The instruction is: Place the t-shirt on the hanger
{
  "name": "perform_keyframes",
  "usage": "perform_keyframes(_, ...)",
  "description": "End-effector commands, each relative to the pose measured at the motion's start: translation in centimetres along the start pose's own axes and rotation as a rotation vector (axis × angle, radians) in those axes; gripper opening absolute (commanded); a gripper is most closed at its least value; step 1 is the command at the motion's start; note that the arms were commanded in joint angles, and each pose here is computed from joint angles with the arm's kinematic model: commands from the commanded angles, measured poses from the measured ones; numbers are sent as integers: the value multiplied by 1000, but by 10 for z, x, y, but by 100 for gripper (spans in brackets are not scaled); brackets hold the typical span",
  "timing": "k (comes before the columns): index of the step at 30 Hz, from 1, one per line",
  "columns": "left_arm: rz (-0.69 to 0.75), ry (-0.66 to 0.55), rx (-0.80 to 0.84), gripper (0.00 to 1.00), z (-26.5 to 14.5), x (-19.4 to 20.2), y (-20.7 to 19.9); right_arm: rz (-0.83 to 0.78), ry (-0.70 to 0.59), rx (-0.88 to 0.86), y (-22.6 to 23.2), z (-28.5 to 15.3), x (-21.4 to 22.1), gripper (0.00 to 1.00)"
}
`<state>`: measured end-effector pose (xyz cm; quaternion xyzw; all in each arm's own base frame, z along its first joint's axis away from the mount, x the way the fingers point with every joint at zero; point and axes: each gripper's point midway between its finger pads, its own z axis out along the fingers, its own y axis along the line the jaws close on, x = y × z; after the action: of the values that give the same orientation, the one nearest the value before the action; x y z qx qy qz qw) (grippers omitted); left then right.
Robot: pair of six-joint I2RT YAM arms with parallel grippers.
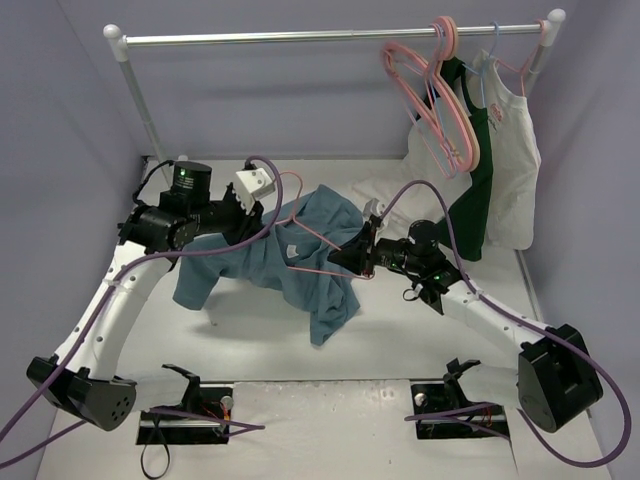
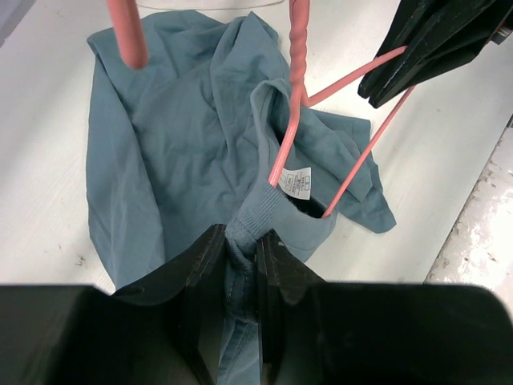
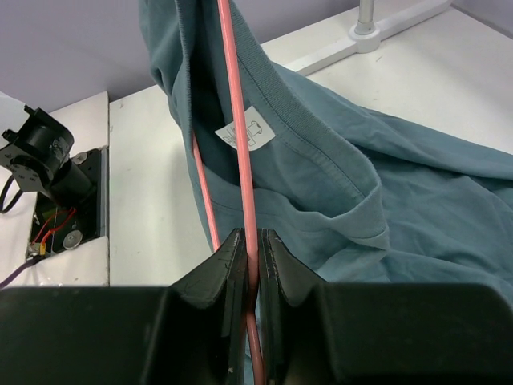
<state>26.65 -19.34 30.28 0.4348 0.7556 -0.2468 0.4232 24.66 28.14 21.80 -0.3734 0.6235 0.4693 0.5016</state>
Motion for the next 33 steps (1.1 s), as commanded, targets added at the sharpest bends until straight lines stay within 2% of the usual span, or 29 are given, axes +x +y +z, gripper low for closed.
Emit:
perform_keyframes(1, -13, -131, 93, 5, -2, -34, -18, -131, -155, -5, 0, 9, -62, 0)
perform_keyframes(6, -29, -115, 128, 14, 4, -30, -21, -139, -156, -38, 3, 12, -66, 1)
perform_keyframes(18, -52, -98, 222, 25, 10, -29, -31, -172, -156, -75, 8, 13, -71, 3)
perform_keyframes(21, -55, -94, 225, 24, 11, -28, -31, -166, -156, -71, 6, 15, -72, 4)
perform_keyframes(22, -56, -91, 226, 13, 11, -27, -31, -165, -153, -66, 5, 15, -71, 4)
perform_keyframes(23, -54, -92, 222, 7, 11, -27, -31, -161, -150, -61, 4, 15, -71, 5)
perform_keyframes(25, -50, -86, 205, 0, 10, -24, -30, -146, -140, -14, -4, 15, -70, 11)
perform_keyframes(26, -49, -81, 194, 0, 10, -22, -28, -140, -138, 12, -8, 15, -70, 22)
perform_keyframes(28, -46, -69, 162, 0, 9, -16, -25, -108, -123, 112, -25, 13, -69, 35)
perform_keyframes(29, -46, -65, 152, 0, 8, -14, -25, -97, -120, 152, -31, 11, -69, 46)
perform_keyframes(33, -36, -58, 86, 0, 4, -5, -19, -24, -115, 329, -53, -2, -74, 56)
